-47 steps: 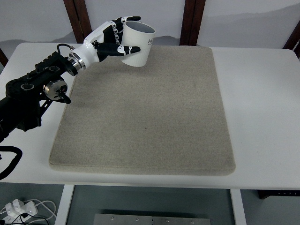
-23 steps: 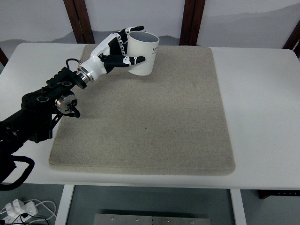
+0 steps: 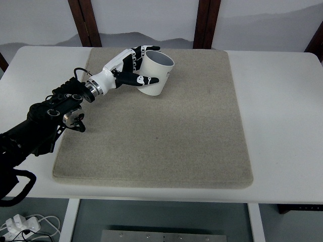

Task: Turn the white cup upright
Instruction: 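Rotate the left hand to turn the cup opening upward, lowering it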

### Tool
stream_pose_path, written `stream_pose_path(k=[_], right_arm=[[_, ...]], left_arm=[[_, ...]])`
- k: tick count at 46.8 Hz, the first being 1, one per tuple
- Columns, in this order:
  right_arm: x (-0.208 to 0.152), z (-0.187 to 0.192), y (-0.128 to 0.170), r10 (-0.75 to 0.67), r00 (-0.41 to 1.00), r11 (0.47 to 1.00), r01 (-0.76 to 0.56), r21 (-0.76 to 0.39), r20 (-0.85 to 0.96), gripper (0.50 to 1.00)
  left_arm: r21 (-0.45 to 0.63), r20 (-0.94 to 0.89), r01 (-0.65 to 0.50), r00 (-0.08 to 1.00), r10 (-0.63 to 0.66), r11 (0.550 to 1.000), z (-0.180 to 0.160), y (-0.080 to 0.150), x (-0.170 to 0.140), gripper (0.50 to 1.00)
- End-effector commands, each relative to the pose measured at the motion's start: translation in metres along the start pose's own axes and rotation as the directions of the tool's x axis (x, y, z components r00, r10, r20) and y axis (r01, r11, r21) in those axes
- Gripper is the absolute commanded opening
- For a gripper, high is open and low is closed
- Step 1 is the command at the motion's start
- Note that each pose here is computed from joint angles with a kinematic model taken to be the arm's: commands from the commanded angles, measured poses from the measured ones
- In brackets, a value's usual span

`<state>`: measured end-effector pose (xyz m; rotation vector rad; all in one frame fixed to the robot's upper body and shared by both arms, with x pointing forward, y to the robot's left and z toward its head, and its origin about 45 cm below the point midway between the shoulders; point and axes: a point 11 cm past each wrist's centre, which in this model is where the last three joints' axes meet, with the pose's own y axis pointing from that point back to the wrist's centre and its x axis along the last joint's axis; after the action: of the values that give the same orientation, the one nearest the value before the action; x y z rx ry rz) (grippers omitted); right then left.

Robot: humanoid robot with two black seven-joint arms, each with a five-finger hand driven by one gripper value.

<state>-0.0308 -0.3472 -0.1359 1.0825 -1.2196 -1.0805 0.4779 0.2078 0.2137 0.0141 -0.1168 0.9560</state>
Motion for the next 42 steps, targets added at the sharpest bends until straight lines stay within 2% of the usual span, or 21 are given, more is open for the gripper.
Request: stream_pose_path(k=[1, 16, 24, 42], right_arm=[[0.0, 0.0, 0.0, 0.0, 1.0, 1.0, 0.0, 0.0, 0.0, 0.952], [0.0, 0.0, 0.0, 0.0, 1.0, 1.0, 0.0, 0.0, 0.0, 0.952], [0.0, 0.0, 0.0, 0.0, 1.0, 1.0, 0.0, 0.0, 0.0, 0.952], [0.0, 0.0, 0.0, 0.0, 1.0, 1.0, 0.0, 0.0, 0.0, 0.952]], left_arm=[[0.006, 0.003, -0.009, 1.0, 0.009, 1.0, -0.001, 0.001, 0.003, 0.677], [0.035, 0.026, -0.009, 1.0, 0.008, 0.999, -0.011, 0.005, 0.0, 0.707], [0.039, 0.038, -0.033, 0.999, 0.031, 0.999, -0.014, 0.007, 0.002, 0.805], [0.031, 0.025, -0.033, 0.999, 0.032, 0.999, -0.013, 0.006, 0.0, 0.962]])
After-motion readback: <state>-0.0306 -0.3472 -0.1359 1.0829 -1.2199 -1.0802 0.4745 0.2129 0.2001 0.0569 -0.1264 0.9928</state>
